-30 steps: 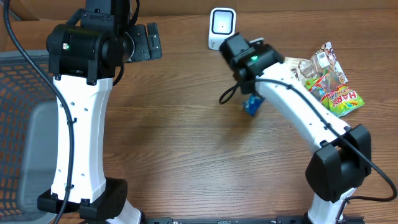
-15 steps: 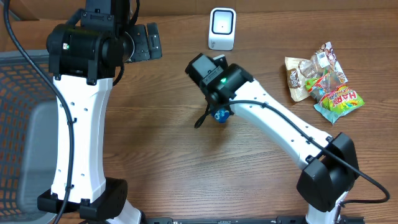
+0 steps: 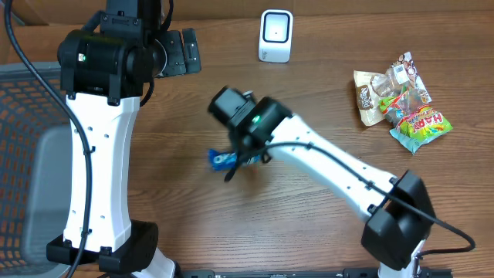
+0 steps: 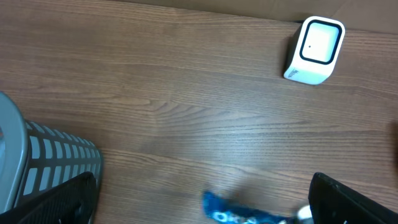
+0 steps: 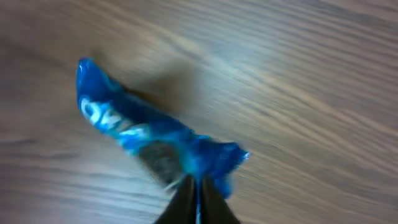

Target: Scan the item barcode

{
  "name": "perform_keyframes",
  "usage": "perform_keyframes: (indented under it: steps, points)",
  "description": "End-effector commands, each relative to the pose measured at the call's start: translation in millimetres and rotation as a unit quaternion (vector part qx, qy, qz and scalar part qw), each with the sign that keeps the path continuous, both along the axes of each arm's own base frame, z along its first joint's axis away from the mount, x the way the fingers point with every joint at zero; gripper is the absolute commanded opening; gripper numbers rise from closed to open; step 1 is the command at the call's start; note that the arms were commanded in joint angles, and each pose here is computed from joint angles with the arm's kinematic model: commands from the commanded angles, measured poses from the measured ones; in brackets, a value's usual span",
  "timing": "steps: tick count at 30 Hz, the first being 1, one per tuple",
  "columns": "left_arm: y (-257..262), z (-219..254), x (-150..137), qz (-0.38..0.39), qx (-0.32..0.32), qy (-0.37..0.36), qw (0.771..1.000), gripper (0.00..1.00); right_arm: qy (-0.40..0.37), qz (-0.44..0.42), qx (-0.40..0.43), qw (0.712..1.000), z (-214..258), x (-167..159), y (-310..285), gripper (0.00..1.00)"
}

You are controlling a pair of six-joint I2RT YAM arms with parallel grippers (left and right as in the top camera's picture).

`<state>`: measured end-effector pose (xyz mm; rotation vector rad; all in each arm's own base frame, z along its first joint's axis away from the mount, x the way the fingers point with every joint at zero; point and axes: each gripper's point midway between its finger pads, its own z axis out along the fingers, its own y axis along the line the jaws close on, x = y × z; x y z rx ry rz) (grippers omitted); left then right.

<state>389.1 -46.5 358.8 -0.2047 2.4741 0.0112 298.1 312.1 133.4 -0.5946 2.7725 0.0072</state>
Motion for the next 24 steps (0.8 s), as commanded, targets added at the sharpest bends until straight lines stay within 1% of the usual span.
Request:
perform_keyframes:
  steps: [1, 5, 6, 8, 9, 10, 12, 15, 17, 19, 24]
  points:
    - [1.9, 0.0, 1.2, -0.004, 0.011, -0.001, 1.000, 1.00, -0.004, 0.015, 0.018, 1.000, 3.8, -6.9, 17.3, 0.04]
    - [1.9, 0.0, 1.2, -0.004, 0.011, -0.001, 1.000, 1.00, -0.005, -0.001, 0.030, 1.000, 4.8, 1.4, 15.1, 0.04]
    - [1.8, -0.1, 1.2, -0.004, 0.011, -0.001, 1.000, 1.00, 0.000, -0.012, 0.034, 0.999, 4.5, 3.3, 12.6, 0.12]
    - [1.9, 0.0, 1.2, -0.004, 0.011, -0.001, 1.000, 1.00, 0.029, -0.032, 0.054, 0.998, 1.3, 5.5, 8.4, 0.49]
    - [1.9, 0.0, 1.2, -0.004, 0.011, -0.001, 1.000, 1.00, 0.044, -0.047, 0.064, 0.996, -1.2, 7.0, 5.8, 0.58]
    - [1.9, -0.1, 1.2, -0.004, 0.011, -0.001, 1.000, 1.00, 0.077, -0.065, 0.083, 0.991, -8.2, 9.2, 1.5, 0.64]
    - [1.8, 0.0, 1.2, -0.004, 0.011, -0.001, 1.000, 1.00, 0.122, -0.097, 0.103, 0.982, -22.4, 10.8, -5.2, 0.68]
    - [1.9, 0.0, 1.2, -0.004, 0.011, -0.001, 1.000, 1.00, 0.191, -0.121, 0.123, 0.966, -47.4, 5.5, -11.5, 0.68]
    - [1.8, -0.1, 1.2, -0.004, 0.011, -0.001, 1.000, 1.00, 0.225, -0.128, 0.134, 0.957, -59.6, 0.3, -12.8, 0.66]
    - [1.9, 0.0, 1.2, -0.004, 0.011, -0.001, 1.000, 1.00, 0.255, -0.134, 0.140, 0.947, -73.7, -6.4, -16.3, 0.64]
    - [1.9, 0.0, 1.2, -0.004, 0.011, -0.001, 1.000, 1.00, 0.298, -0.142, 0.152, 0.932, -101.0, -24.3, -22.2, 0.64]
